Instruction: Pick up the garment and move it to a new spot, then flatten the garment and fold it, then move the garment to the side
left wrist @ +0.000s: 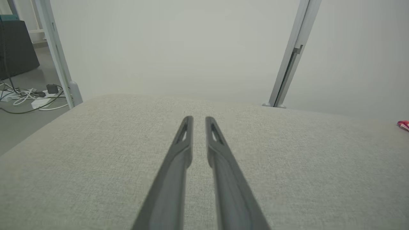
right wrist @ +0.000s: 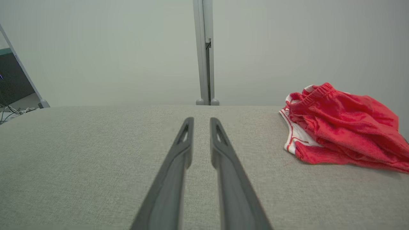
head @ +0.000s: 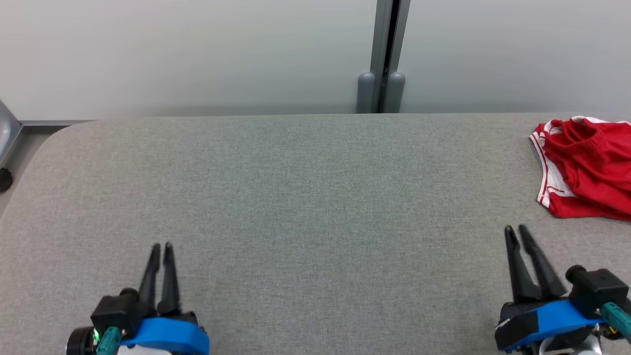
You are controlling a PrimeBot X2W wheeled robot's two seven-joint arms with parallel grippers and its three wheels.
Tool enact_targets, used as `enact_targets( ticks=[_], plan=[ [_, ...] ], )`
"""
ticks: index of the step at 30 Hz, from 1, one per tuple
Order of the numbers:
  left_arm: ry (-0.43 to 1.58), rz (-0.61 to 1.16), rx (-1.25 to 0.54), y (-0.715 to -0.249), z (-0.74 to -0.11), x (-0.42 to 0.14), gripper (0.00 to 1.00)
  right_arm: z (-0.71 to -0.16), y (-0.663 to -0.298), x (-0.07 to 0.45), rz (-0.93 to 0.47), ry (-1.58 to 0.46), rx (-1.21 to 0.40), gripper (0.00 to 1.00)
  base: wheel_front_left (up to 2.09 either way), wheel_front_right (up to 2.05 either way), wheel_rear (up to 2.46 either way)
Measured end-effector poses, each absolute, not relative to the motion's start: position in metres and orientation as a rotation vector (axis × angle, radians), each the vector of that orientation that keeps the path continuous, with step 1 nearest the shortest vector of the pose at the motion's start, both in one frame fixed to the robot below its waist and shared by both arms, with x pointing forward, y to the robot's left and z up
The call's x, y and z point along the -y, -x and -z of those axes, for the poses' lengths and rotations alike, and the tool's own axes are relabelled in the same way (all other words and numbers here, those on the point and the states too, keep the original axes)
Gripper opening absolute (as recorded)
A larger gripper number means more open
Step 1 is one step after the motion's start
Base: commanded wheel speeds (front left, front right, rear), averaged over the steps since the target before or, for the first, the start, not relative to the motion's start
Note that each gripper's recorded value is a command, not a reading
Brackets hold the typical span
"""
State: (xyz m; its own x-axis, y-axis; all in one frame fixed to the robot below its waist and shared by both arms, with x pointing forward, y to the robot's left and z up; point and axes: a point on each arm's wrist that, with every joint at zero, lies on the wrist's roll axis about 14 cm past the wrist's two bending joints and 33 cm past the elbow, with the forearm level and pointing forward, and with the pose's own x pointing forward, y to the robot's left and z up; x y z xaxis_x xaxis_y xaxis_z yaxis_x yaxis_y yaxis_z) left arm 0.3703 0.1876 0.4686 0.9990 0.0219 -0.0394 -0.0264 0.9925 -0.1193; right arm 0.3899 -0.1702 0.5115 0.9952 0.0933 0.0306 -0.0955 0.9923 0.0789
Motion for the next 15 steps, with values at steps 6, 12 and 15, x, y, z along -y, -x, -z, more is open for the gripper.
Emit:
enact_targets(
  ticks=[6,12,15],
  plan=[
    [0.187,-0.050,-0.110,-0.362,-0.450,-0.191,0.00,-0.497,-0.386,0.172,-0.079,-0.152,-0.024,0.00,0.00,0.00,0.00],
    [0.301,-0.079,-0.122,-0.362,-0.449,-0.195,0.00,-0.495,-0.385,0.175,-0.060,-0.270,-0.036,0.00,0.00,0.00,0.00],
    [0.355,-0.092,-0.124,-0.363,-0.449,-0.197,0.00,-0.494,-0.385,0.177,-0.051,-0.327,-0.042,0.00,0.00,0.00,0.00]
  ],
)
